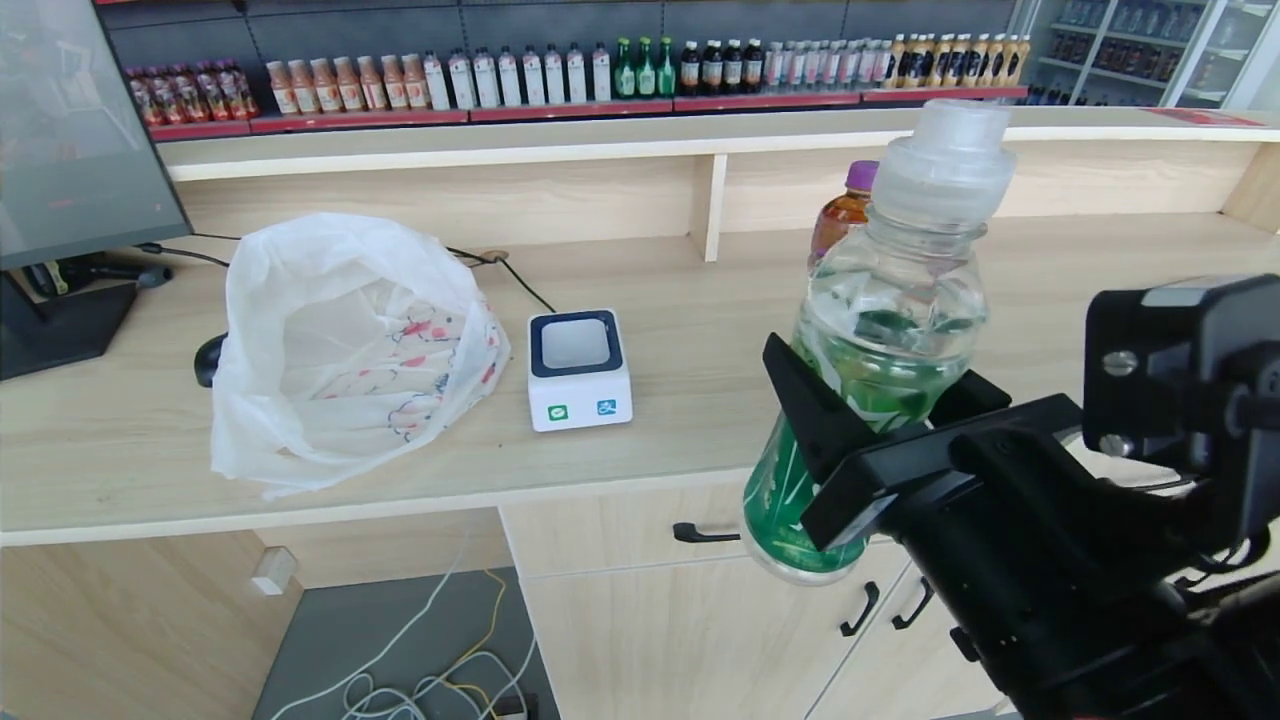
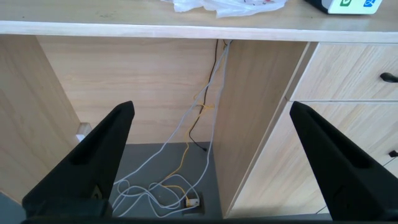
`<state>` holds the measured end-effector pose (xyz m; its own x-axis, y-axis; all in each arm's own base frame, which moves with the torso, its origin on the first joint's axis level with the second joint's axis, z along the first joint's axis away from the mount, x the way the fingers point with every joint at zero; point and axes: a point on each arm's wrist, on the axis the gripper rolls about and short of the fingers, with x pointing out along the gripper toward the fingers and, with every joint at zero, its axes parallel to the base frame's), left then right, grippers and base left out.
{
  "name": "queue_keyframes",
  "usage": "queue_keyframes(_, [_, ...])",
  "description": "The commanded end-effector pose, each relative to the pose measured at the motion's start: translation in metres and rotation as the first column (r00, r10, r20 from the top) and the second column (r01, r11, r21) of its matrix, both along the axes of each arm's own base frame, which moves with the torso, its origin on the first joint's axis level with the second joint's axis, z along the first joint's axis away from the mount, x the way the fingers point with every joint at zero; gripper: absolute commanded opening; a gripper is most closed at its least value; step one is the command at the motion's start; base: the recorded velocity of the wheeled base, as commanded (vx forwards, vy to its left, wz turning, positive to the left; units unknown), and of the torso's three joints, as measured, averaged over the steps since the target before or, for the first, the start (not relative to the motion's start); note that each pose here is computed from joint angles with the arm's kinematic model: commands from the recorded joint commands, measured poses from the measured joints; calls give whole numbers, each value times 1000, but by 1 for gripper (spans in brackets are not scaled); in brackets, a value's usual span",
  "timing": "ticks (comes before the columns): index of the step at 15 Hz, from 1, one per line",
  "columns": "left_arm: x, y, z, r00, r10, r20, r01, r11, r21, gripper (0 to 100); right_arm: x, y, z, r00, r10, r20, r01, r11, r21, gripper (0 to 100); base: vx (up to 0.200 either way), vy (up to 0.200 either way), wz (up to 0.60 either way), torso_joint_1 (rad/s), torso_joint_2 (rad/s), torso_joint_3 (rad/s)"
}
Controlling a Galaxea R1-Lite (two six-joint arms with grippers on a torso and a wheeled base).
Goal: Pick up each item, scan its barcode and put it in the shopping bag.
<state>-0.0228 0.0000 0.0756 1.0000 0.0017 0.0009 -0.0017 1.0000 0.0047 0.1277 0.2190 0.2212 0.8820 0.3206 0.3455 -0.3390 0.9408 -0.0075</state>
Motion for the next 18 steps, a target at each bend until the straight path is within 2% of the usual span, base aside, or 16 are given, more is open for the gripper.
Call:
queue_keyframes(1, [0,0,0,1000,1,1,-1,1000,0,100,-7,0,-3,1000,24,-4,-24,1000,-13,0,0,0,0,0,0,0])
queue_keyframes(4, [0,0,0,1000,0,1,0,1000,0,100,-18,12,-7,998,68,8,-67,995,-77,0,0,0,0,0,0,0])
queue_keyframes(9, [0,0,0,1000,0,1,0,1000,0,100,-34,7,5,994,77,76,-65,987,-150,0,0,0,0,0,0,0])
queue_keyframes(13, [0,0,0,1000,1,1,-1,1000,0,100,-60,14,5,979,152,137,-110,956,-272,0,0,0,0,0,0,0])
queue_keyframes(15, [0,0,0,1000,0,1,0,1000,0,100,-70,19,-1,946,249,210,-150,905,-397,0,0,0,0,0,0,0])
queue_keyframes(18, [0,0,0,1000,0,1,0,1000,0,100,-72,20,0,901,309,305,-125,858,-498,0,0,0,0,0,0,0])
